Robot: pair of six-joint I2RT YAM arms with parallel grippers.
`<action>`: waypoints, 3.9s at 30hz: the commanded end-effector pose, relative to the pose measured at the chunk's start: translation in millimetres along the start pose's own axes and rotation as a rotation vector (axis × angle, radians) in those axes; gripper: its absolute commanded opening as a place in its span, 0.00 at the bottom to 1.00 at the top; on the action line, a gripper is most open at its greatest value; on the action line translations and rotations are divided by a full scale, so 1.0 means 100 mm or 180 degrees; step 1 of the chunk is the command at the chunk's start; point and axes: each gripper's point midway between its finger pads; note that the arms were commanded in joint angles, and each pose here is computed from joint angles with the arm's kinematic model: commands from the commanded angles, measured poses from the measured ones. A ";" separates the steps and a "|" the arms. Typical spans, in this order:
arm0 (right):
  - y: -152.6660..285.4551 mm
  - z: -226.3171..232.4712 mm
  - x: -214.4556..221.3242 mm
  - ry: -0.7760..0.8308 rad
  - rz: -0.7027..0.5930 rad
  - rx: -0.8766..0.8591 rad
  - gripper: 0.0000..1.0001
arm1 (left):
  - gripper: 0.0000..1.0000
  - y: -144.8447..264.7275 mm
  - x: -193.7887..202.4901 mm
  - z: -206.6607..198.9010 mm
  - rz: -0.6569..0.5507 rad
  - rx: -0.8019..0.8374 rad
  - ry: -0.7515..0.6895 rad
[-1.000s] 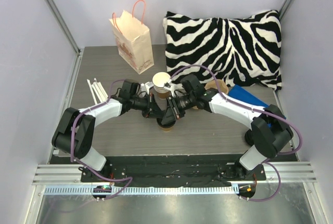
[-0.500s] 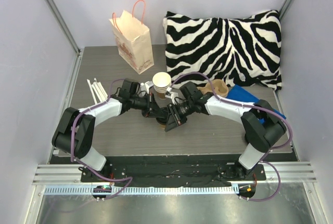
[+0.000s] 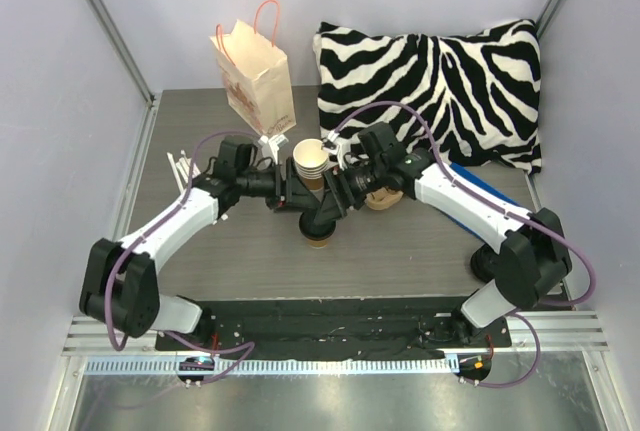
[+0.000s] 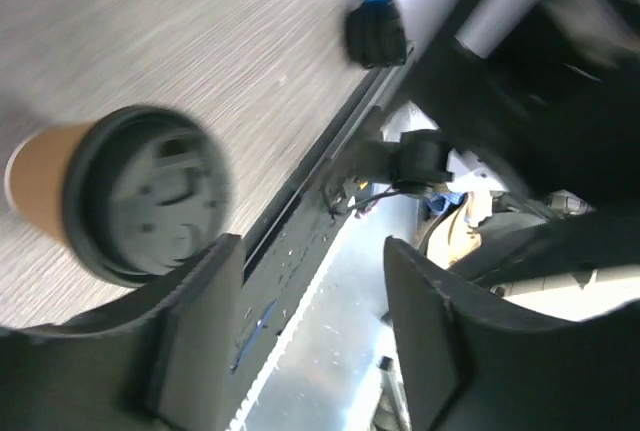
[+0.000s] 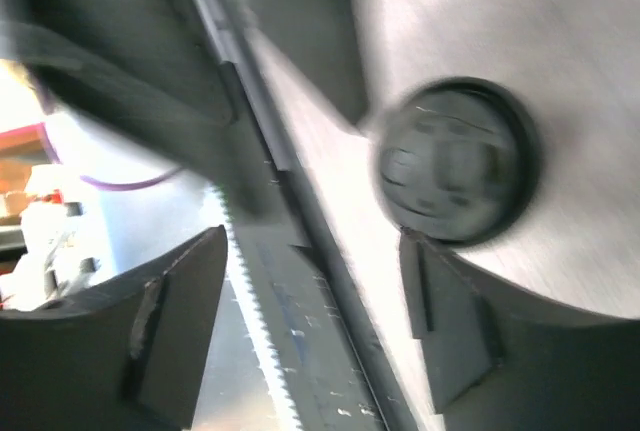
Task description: Pack the takeout coffee
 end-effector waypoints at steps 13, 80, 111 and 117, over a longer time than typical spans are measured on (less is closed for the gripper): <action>-0.07 -0.62 0.27 0.0910 0.0576 0.1417 0.86 | 0.84 1.17 -0.55 -0.01 -0.1182 -0.0313 -0.0137; 1.39 -1.08 -0.58 0.1127 0.0155 0.1893 0.92 | 0.85 2.24 -0.83 -0.05 -0.2092 -0.0351 -0.0650; 1.56 -2.39 0.48 0.1462 0.2012 0.2139 0.47 | 0.83 2.10 -0.86 -0.02 -0.1985 -0.0367 -0.0688; 1.54 -2.47 0.45 0.1461 0.2001 0.2154 0.40 | 0.83 2.09 -0.86 0.02 -0.1990 -0.0382 -0.0665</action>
Point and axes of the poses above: each gripper's point midway between its finger pads, its own y axis back along the fingers, its own z axis along the line the jaws close on, x = y × z, and after that the axes turned 6 degrees about y, right-handed
